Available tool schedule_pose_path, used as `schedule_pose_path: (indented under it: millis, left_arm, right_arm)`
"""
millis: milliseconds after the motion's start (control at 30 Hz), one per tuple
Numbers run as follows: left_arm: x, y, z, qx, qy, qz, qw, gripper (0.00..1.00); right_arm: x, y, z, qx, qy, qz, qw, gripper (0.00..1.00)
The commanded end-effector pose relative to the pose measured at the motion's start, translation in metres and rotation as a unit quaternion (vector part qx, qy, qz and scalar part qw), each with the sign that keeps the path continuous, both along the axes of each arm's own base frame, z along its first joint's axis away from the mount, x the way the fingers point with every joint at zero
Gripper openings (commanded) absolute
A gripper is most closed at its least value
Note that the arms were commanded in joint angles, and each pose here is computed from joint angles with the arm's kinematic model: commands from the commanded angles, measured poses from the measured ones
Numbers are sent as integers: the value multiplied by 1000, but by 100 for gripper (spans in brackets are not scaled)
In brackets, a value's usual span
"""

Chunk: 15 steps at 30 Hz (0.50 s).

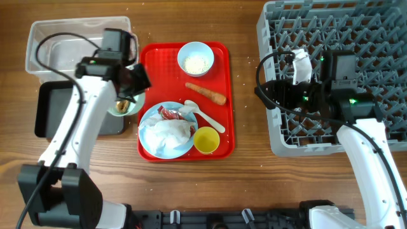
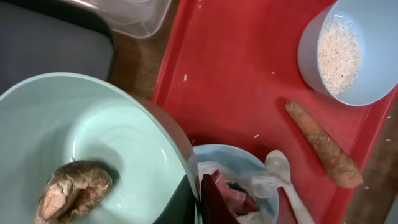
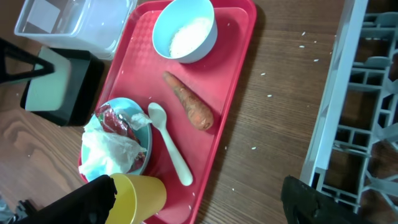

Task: Sort waste into correct bins and load items into the dishwasher rack
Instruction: 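Grasp the mint bowl rim and tip its scrap onto the black tray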

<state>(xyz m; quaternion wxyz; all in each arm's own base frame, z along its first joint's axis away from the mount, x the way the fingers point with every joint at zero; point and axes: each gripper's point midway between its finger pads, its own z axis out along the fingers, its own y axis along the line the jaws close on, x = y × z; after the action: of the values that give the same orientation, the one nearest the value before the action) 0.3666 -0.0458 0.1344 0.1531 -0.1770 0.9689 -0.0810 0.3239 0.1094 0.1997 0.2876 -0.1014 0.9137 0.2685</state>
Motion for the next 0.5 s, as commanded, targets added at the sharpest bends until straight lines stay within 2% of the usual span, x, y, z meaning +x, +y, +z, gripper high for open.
schedule_pose_path:
  millis: [0, 167, 267, 367, 467]
  left_arm:
    - [0, 3, 16, -68, -20, -45, 996, 4]
    - [4, 28, 35, -181, -70, -70, 979, 4]
    - [5, 55, 61, -271, -151, -87, 947, 4]
    - [-2, 91, 69, -325, -207, -54, 921, 4]
    - [-14, 127, 67, -381, -265, -15, 885, 4]
  right_arm:
    - [5, -3, 4, -4, -2, -8, 1000, 88]
    - [2, -3, 2, -6, 5, -8, 1000, 88]
    - [1, -7, -1, -15, 10, -14, 1000, 88]
    - [-2, -10, -5, -24, 21, -19, 999, 88]
    - [-4, -10, -7, -25, 26, -20, 999, 88]
